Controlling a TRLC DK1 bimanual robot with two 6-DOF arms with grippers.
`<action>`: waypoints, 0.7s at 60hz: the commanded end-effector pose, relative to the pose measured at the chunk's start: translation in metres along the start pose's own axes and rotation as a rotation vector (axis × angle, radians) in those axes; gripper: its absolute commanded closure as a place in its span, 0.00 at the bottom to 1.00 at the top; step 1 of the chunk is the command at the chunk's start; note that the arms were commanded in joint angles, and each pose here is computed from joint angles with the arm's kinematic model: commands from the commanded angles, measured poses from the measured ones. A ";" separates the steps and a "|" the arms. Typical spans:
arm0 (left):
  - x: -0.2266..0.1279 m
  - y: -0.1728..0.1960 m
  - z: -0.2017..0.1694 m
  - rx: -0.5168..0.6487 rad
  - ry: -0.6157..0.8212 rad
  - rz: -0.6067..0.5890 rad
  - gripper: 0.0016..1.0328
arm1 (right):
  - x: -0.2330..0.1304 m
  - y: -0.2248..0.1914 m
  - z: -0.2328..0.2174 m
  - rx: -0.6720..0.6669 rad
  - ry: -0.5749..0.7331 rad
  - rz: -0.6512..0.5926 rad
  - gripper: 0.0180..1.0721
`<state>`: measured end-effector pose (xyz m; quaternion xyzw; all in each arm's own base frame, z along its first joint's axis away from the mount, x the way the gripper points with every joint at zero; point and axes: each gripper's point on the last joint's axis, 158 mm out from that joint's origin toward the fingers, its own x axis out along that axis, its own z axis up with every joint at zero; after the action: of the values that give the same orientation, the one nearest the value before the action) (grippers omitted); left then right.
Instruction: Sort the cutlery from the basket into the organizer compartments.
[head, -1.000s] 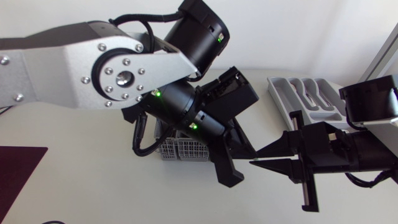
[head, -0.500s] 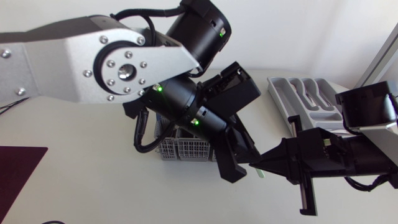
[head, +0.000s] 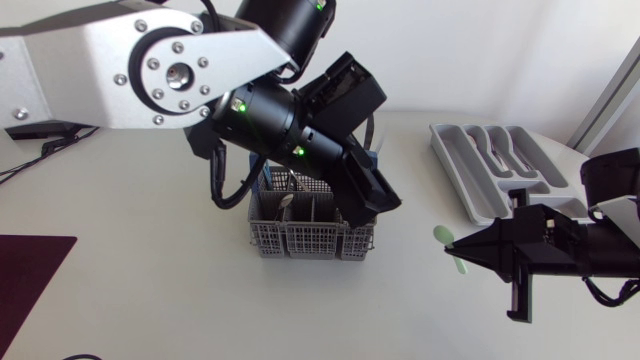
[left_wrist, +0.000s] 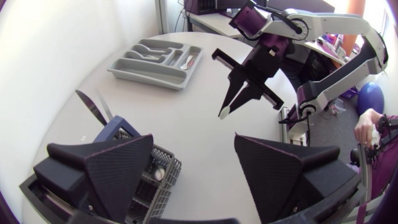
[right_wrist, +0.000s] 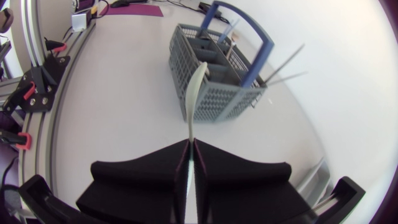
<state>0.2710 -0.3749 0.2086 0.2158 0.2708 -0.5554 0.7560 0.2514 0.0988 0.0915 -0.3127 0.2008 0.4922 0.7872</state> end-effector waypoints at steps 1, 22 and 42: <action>-0.009 0.005 -0.001 -0.004 -0.011 0.029 0.09 | -0.006 -0.018 -0.026 -0.012 0.026 -0.026 0.94; 0.000 0.006 -0.027 0.005 0.051 0.048 0.09 | -0.049 -0.104 -0.113 0.010 0.111 -0.214 0.94; 0.007 0.002 -0.035 0.014 0.075 0.048 0.09 | -0.080 -0.178 -0.174 -0.048 0.195 -0.415 0.94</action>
<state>0.2737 -0.3589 0.1862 0.2367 0.2874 -0.5285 0.7629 0.3646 -0.1107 0.0697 -0.4024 0.1969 0.3067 0.8398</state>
